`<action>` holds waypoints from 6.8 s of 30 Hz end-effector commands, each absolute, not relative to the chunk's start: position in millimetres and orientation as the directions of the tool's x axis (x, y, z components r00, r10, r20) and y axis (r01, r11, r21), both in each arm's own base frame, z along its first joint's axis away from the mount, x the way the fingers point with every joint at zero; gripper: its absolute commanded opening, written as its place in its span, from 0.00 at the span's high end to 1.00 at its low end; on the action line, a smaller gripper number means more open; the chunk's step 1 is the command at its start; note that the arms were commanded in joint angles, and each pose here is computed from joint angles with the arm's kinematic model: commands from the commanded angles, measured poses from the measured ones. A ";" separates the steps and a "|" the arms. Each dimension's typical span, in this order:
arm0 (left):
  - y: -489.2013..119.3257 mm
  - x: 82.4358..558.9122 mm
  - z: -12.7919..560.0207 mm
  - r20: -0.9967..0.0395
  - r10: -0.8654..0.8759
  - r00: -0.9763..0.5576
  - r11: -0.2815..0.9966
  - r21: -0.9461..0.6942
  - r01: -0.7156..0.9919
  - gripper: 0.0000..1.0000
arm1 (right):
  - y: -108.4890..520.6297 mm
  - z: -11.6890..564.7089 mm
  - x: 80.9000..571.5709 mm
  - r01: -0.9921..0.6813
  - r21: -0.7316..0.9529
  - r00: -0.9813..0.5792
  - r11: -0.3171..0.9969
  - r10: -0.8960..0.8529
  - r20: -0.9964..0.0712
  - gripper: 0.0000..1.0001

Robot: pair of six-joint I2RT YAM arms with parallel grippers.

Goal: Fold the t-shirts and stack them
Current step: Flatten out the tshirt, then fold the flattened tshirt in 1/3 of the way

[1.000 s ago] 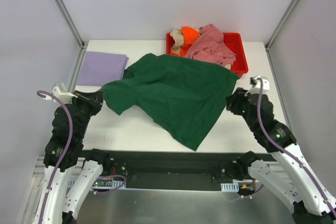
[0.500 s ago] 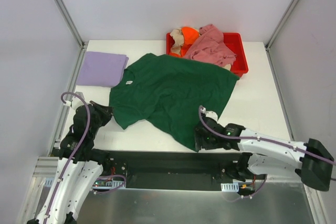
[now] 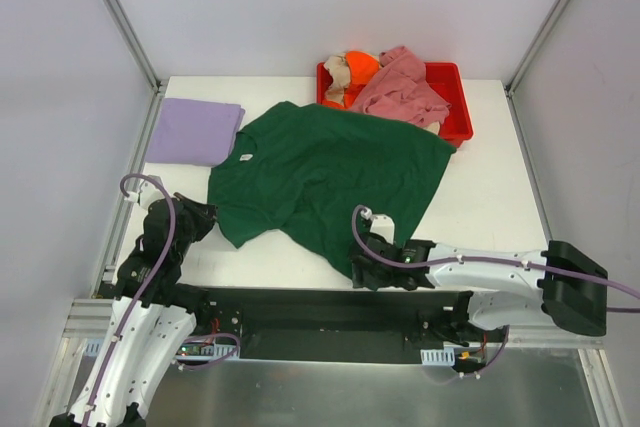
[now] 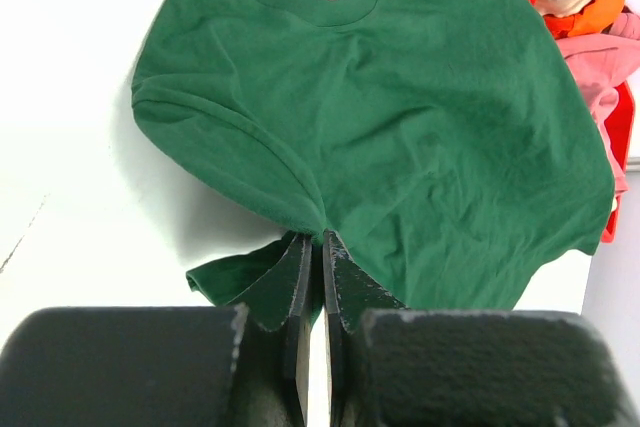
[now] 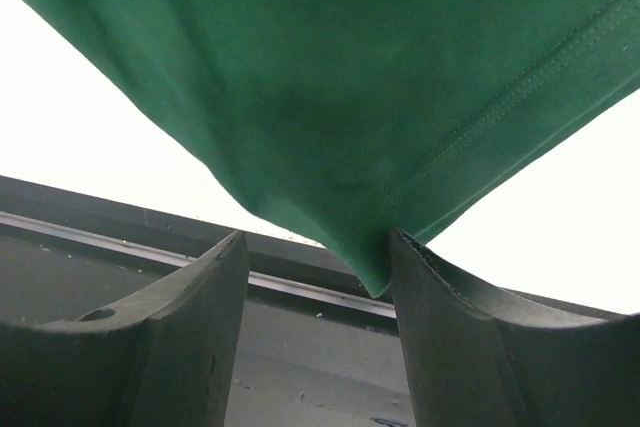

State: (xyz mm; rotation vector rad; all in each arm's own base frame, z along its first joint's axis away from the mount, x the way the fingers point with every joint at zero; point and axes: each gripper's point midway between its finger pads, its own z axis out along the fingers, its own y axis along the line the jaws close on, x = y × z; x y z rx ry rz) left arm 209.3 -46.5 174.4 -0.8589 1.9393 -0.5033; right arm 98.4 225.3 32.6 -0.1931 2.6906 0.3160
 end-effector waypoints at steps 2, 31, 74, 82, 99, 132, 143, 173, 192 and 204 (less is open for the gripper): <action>-45.7 212.8 174.0 -0.582 -0.750 -0.314 0.661 -0.655 -0.366 1.00 | 228.2 42.2 92.7 -0.117 0.223 -0.894 0.968 -0.005 -0.448 0.40; -41.4 215.5 176.0 -0.594 -0.746 -0.301 0.665 -0.642 -0.382 1.00 | 187.1 14.8 91.2 -0.086 -0.017 -0.890 0.996 -0.085 -0.448 0.51; -8.8 40.5 656.8 -0.592 -0.691 0.415 0.722 -0.540 0.432 1.00 | 123.6 511.2 82.2 -0.761 0.359 -0.243 0.540 0.275 -0.930 1.00; -5.1 33.4 703.1 -0.558 -0.663 0.499 0.748 -0.480 0.458 1.00 | 103.5 557.0 76.6 -0.782 0.327 -0.158 0.530 0.338 -0.928 1.00; -44.4 398.8 462.2 -0.880 -0.468 0.080 0.874 -0.474 -0.108 1.00 | 42.1 373.8 287.0 0.267 -0.125 -0.153 0.956 -0.086 -0.984 1.00; -77.1 425.4 178.0 -0.758 -0.445 -0.476 0.890 -0.313 -0.333 1.00 | 46.0 147.9 384.6 -0.002 -0.066 -0.683 0.998 -0.050 -0.728 0.99; -61.0 301.1 158.5 -0.690 -0.540 -0.482 0.818 -0.295 -0.494 1.00 | 49.6 151.3 341.0 -0.042 -0.010 -0.659 0.999 -0.035 -0.751 0.99; -74.6 170.3 88.9 -0.426 -0.543 -0.723 0.839 -0.260 -0.477 0.55 | 30.3 102.5 244.2 0.104 0.021 -0.800 0.994 0.096 -0.592 0.38; -122.4 288.0 104.2 -0.432 -0.460 -0.776 0.885 -0.289 -0.364 0.01 | 100.4 99.9 287.8 0.043 0.339 -0.838 0.940 0.218 -0.500 0.06; -108.4 316.6 24.3 -0.240 -0.527 -0.815 0.846 -0.238 -0.477 0.01 | 57.5 26.5 303.2 0.276 0.214 -0.893 0.937 0.332 -0.305 0.03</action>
